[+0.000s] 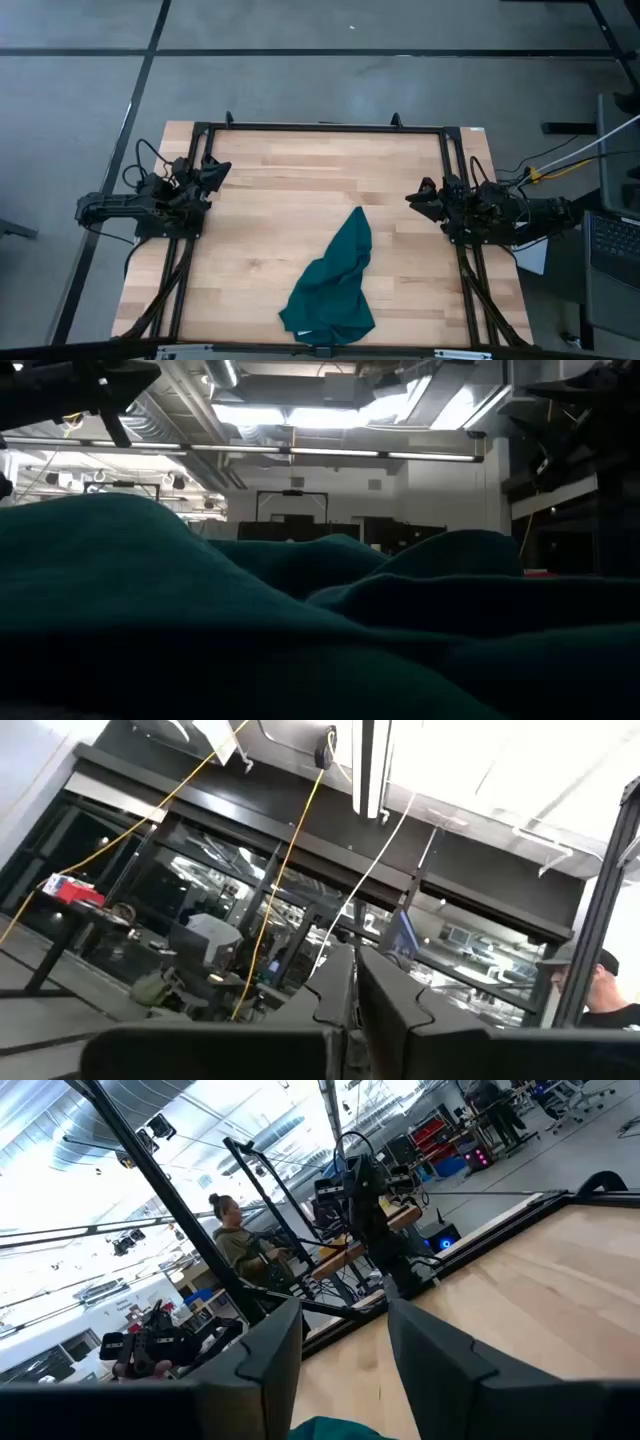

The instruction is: Fold microfiber towels

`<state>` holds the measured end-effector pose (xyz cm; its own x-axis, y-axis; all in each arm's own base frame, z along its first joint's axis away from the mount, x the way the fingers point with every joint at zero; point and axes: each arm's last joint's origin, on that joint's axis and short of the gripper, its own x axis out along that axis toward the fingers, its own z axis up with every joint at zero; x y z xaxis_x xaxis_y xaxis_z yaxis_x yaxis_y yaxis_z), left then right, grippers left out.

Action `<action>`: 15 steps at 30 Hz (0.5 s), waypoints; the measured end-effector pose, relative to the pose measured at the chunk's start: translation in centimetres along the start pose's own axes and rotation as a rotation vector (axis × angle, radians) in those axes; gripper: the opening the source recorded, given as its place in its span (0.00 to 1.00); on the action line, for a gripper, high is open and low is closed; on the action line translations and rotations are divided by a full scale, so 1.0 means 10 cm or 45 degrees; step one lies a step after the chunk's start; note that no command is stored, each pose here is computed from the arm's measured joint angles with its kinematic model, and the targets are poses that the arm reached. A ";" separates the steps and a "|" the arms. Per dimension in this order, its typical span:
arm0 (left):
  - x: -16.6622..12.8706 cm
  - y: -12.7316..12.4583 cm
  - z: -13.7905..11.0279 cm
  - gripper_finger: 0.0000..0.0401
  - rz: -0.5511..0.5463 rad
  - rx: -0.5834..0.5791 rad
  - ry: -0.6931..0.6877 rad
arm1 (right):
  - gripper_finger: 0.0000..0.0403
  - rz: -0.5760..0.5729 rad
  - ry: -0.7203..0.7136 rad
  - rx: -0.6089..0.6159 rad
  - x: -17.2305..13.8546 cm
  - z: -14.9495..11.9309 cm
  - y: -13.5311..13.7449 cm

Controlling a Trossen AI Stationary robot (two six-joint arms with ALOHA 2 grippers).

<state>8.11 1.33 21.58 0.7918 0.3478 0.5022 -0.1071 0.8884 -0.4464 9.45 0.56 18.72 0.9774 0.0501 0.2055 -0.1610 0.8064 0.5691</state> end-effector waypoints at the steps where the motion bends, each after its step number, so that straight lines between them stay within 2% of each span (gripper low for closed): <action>1: 0.00 0.00 0.00 0.04 -0.002 -0.003 -0.002 | 0.39 0.000 -0.001 0.000 0.00 0.00 0.00; 3: 0.00 -0.01 0.01 0.04 -0.035 -0.012 -0.009 | 0.40 0.003 -0.004 0.001 0.00 0.00 0.00; 7: 0.00 -0.06 0.04 0.04 -0.198 -0.027 -0.010 | 0.41 0.020 -0.027 0.003 0.00 0.02 0.01; 10: 0.01 -0.09 0.06 0.04 -0.275 -0.059 0.040 | 0.42 0.054 -0.077 -0.003 0.00 0.06 0.04; 12: 0.04 -0.13 0.07 0.04 -0.324 -0.103 0.124 | 0.42 0.086 -0.118 -0.011 -0.01 0.09 0.06; 15: 0.16 -0.24 0.06 0.04 -0.355 -0.185 0.378 | 0.41 0.192 -0.103 0.011 -0.01 0.12 0.12</action>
<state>9.29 -0.06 23.90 0.9194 -0.0202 0.3928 0.2048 0.8772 -0.4342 8.96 0.75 20.34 0.9278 0.1227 0.3523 -0.3068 0.7882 0.5335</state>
